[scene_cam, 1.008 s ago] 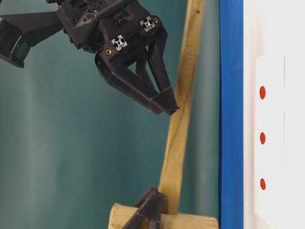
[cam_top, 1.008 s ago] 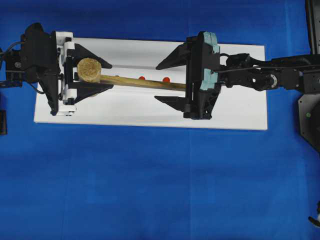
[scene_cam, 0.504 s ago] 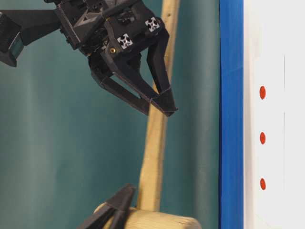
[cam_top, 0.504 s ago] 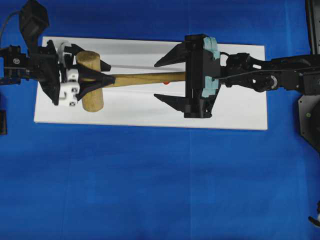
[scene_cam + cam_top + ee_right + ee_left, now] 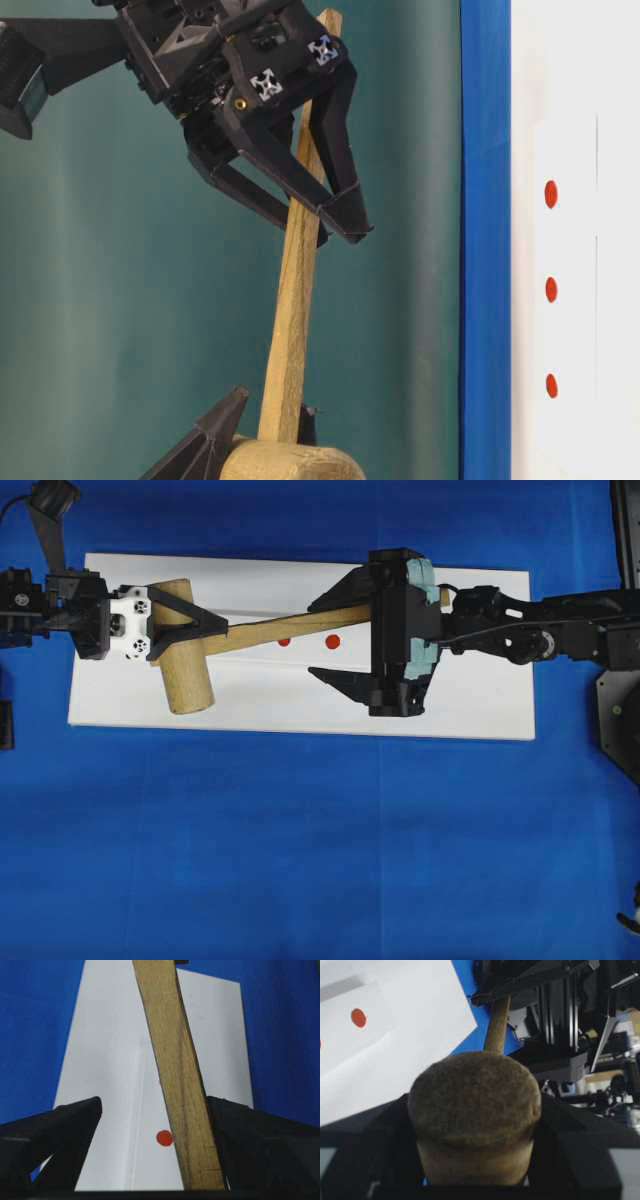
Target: Hit the mark with a hammer.
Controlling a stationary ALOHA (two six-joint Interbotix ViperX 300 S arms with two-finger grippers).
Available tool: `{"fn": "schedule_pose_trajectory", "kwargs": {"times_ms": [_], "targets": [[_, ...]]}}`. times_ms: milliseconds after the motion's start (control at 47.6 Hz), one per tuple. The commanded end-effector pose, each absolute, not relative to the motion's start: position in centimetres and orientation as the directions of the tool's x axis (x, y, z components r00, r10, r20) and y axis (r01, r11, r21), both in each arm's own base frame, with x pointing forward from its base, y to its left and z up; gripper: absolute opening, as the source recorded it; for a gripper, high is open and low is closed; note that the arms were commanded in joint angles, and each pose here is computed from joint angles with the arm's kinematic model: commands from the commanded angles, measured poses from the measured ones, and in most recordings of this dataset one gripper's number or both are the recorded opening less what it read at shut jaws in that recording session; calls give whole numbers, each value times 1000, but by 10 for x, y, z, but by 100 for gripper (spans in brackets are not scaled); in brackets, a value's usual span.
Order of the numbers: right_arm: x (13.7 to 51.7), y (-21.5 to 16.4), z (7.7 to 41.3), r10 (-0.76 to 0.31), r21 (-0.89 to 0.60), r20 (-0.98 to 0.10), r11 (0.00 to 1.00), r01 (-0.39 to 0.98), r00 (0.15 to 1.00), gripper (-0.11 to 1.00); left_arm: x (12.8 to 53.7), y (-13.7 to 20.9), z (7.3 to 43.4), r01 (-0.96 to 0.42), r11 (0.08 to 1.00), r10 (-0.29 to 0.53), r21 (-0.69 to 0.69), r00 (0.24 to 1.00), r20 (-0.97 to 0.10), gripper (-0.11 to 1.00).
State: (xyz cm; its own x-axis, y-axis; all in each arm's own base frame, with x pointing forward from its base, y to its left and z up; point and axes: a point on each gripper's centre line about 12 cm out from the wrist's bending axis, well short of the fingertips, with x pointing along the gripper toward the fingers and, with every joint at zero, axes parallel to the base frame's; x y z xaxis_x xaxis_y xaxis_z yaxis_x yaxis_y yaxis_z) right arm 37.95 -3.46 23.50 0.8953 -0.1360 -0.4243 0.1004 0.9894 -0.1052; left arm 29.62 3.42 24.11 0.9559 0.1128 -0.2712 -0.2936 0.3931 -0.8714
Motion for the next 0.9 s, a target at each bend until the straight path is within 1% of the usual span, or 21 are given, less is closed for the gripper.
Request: {"fn": "schedule_pose_trajectory", "kwargs": {"times_ms": [0, 126, 189, 210, 273, 399, 441, 483, 672, 882], "targets": [[382, -35, 252, -141, -110, -380, 988, 107, 914, 90, 297, 32, 252, -257, 400, 106, -880, 966, -234, 43], [383, -35, 251, -147, -119, -377, 987, 110, 914, 89, 297, 31, 252, -256, 401, 101, -879, 967, -236, 43], [383, -36, 251, -155, -131, -371, 985, 114, 916, 85, 297, 30, 251, -256, 402, 100, -879, 967, -236, 43], [383, -36, 251, -155, -132, -371, 985, 113, 916, 81, 297, 30, 252, -255, 402, 98, -879, 967, -236, 43], [383, -36, 251, -153, -135, -373, 985, 109, 915, 64, 297, 29, 252, -256, 401, 97, -880, 967, -237, 43], [383, -35, 249, -147, -137, -380, 985, 102, 913, 25, 298, 29, 250, -269, 396, 95, -878, 963, -252, 43], [383, -34, 249, -145, -136, -382, 986, 100, 913, 15, 297, 29, 249, -276, 393, 96, -877, 961, -259, 43], [383, -34, 250, -145, -136, -381, 986, 100, 913, 10, 297, 29, 248, -284, 393, 96, -875, 959, -268, 43], [383, -33, 248, -141, -136, -384, 986, 95, 913, 9, 296, 29, 245, -296, 425, 95, -856, 954, -283, 43], [383, -29, 248, -132, -136, -384, 987, 86, 914, 9, 295, 29, 246, -295, 426, 95, -855, 955, -281, 43]]}}
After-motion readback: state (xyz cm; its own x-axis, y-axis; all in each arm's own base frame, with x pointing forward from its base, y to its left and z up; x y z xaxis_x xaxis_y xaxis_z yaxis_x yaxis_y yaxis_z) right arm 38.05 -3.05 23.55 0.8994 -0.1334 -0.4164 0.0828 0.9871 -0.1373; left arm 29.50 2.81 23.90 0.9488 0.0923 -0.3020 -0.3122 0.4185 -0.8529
